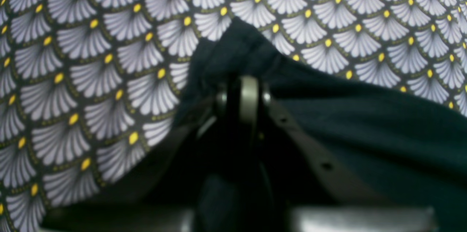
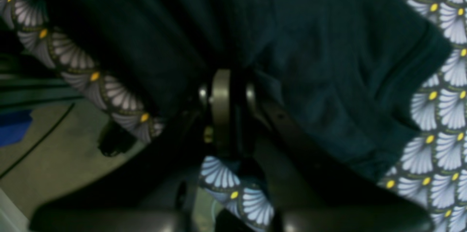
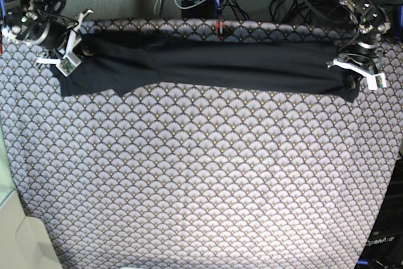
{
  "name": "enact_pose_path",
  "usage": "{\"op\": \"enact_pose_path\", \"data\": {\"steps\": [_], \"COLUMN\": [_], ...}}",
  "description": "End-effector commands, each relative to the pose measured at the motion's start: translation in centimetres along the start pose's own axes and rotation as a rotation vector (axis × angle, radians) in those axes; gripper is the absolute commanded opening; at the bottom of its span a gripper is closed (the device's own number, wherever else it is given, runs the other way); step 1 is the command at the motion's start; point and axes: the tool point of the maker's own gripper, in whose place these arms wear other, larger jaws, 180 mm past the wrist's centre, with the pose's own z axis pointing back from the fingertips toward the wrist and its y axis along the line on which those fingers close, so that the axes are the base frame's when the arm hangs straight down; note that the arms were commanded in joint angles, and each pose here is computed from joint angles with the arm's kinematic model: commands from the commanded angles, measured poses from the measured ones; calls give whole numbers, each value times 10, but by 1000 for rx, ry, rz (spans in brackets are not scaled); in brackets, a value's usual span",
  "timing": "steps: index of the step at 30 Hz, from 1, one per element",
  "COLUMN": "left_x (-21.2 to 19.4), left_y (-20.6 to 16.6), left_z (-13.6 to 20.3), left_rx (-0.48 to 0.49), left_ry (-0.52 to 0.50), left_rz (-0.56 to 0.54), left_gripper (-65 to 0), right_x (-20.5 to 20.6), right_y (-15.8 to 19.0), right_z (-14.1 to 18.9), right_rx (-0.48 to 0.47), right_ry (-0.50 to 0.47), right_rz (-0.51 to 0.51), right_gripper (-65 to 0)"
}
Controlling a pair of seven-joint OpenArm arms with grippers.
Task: Fold the T-shirt properly
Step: 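Straighten the strip end with the right gripper along the table edge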
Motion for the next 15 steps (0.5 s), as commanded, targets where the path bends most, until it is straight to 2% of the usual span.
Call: {"op": "enact_pose_path", "data": {"steps": [1,11,15], "left_x": [-31,-31,-31], "left_y": [25,25,24], "left_z": [8,9,10], "left_rx": [95,97,95], "left_ry": [160,158,158], "left_rz": [-47,-50,-50], "left_gripper": [-603,-603,-603], "right_x": [2,-13,-18], "right_y": [-8,-31,-31], "right_z": [3,-5,-5], "right_rx": [-19,-52,-50], "right_ry": [7,43,53], "right_rz": [17,-39,-46], "right_gripper": [-616,-615,-556]}}
